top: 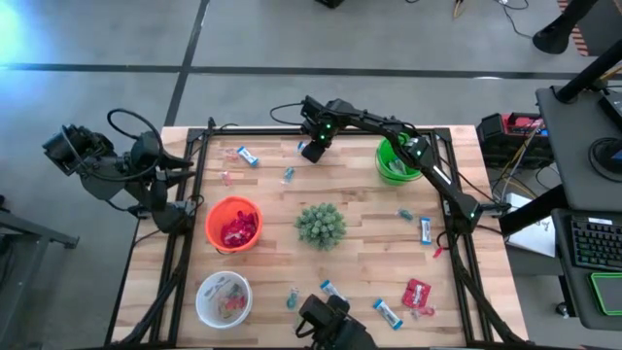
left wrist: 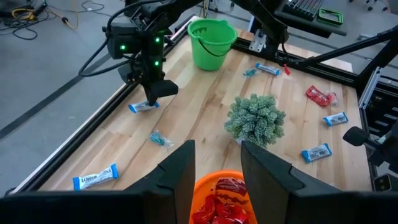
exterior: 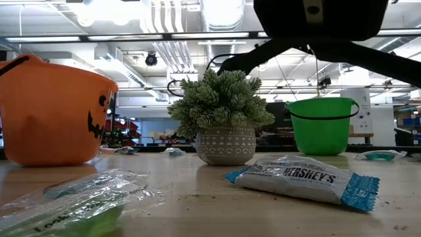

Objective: Sort candy
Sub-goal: Put the white chocolate into the green bucket

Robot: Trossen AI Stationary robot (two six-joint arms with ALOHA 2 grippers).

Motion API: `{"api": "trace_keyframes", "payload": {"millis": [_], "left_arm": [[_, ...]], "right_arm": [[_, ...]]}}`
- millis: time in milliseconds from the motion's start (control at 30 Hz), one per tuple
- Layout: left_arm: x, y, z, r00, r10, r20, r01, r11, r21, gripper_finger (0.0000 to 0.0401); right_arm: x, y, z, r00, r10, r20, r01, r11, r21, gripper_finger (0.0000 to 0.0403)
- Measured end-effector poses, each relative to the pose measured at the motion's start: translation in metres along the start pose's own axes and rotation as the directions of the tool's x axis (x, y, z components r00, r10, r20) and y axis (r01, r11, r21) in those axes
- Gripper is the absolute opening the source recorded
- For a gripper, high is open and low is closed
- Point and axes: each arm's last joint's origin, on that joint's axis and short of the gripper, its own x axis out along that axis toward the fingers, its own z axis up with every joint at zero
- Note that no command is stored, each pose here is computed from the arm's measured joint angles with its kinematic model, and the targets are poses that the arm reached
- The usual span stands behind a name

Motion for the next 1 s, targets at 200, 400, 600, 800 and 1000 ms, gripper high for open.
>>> {"api": "trace_keyframes", "payload": {"millis": [200, 400, 600, 800, 1000], "left_arm": [[0.0, 0.0, 0.0, 1.0, 0.0, 0.0, 0.0, 1.0, 0.0, 0.0111], [0.0, 0.0, 0.0, 1.0, 0.0, 0.0, 0.0, 1.0, 0.0, 0.0111], [0.0, 0.0, 0.0, 1.0, 0.0, 0.001, 0.0, 1.0, -0.012, 0.0111], [0.0, 0.001, 0.002, 0.996, 0.055, 0.066, -0.049, 0.995, -0.084, 0.0111], [0.0, 0.002, 0.003, 0.994, 0.07, 0.084, -0.052, 0.978, -0.204, 0.0111]], "right_arm": [[-0.005, 0.001, 0.002, 1.0, -0.008, 0.001, 0.008, 1.0, -0.001, 0.0009], [-0.033, 0.009, 0.007, 0.999, -0.007, 0.037, 0.008, 1.0, -0.016, 0.0008], [-0.09, 0.027, 0.0, 0.999, 0.0, 0.046, 0.001, 0.999, -0.034, 0.0008], [-0.148, 0.043, -0.013, 0.996, -0.009, 0.084, 0.014, 0.998, -0.066, 0.0008], [-0.196, 0.042, -0.031, 0.995, -0.021, 0.102, 0.026, 0.998, -0.054, 0.0008]]}}
